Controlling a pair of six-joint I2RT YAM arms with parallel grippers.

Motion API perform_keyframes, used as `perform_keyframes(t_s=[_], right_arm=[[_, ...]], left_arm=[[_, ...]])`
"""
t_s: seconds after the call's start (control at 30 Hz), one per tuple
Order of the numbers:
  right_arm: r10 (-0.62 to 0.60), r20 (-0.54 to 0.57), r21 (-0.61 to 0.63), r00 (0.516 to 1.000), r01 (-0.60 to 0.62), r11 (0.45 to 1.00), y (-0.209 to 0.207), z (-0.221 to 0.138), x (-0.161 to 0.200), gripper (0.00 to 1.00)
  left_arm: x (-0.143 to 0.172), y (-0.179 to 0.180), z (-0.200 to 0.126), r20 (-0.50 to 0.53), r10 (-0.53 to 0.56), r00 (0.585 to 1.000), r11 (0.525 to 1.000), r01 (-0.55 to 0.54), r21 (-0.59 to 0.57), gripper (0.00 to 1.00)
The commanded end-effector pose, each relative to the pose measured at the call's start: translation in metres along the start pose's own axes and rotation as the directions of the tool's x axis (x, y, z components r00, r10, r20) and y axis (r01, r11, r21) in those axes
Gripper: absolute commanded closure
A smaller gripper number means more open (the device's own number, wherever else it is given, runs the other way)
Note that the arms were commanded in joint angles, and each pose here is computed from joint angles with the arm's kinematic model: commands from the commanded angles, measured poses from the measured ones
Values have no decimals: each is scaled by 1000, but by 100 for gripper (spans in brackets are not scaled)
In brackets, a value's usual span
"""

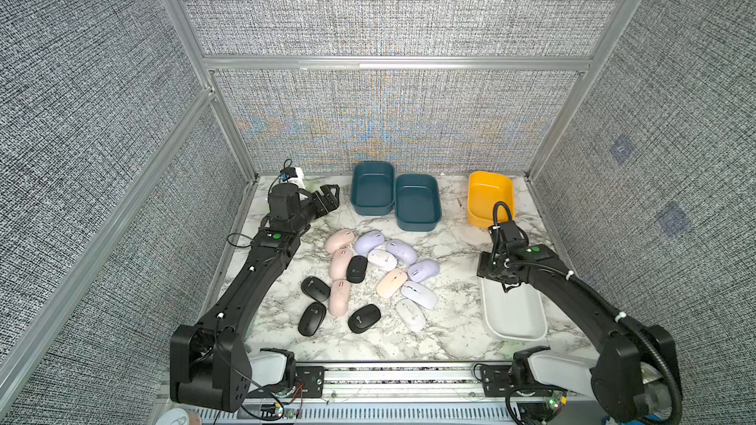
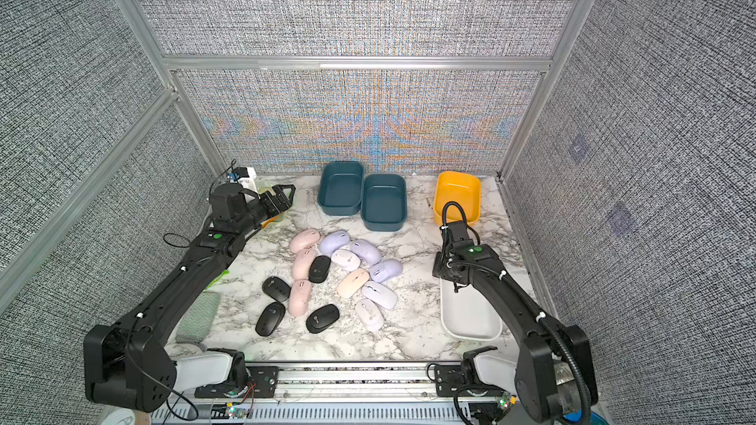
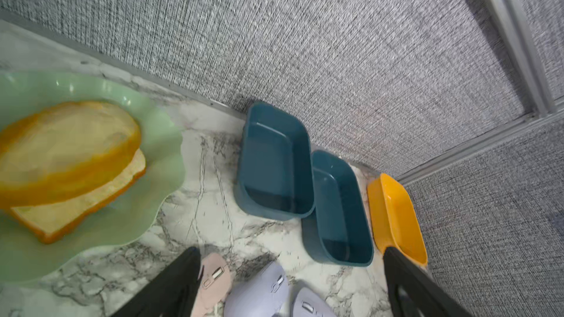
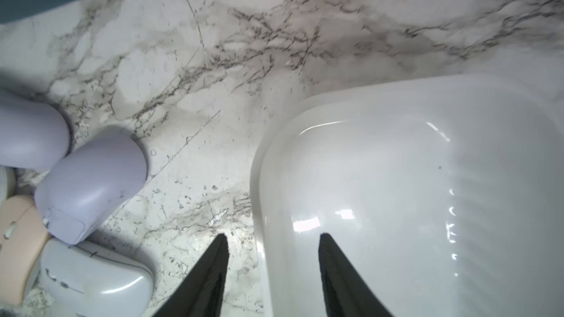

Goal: Place the mice by color into the storage box
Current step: Move the storage box to the center of the board.

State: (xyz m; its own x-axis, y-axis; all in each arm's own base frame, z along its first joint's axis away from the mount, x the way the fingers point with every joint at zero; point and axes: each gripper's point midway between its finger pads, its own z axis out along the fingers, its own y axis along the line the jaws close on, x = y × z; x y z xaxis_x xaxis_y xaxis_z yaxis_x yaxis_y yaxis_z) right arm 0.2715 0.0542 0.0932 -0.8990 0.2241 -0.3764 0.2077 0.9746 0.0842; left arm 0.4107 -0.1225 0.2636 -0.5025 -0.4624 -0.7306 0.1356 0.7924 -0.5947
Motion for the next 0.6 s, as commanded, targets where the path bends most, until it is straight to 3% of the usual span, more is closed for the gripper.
perform_keyframes(t_s=[0.0, 0.23, 0.43, 0.57], right_arm=[[-16, -17, 14, 1000, 17, 1000, 3, 10, 4, 56], [-85, 10, 49, 996, 84, 995, 12, 17, -2, 72], [-112, 23, 47, 993, 110, 993, 22, 20, -10, 88], [-133, 34, 34, 990, 132, 991, 34, 26, -21, 90]], left_arm=[[4, -10, 11, -16, -3, 1000, 997, 4, 79, 7], [25, -24, 31, -174, -10, 985, 983, 41, 177, 17], [22, -28, 26, -150, 0, 989, 981, 30, 194, 17], [21, -30, 26, -156, -3, 988, 979, 34, 201, 17]])
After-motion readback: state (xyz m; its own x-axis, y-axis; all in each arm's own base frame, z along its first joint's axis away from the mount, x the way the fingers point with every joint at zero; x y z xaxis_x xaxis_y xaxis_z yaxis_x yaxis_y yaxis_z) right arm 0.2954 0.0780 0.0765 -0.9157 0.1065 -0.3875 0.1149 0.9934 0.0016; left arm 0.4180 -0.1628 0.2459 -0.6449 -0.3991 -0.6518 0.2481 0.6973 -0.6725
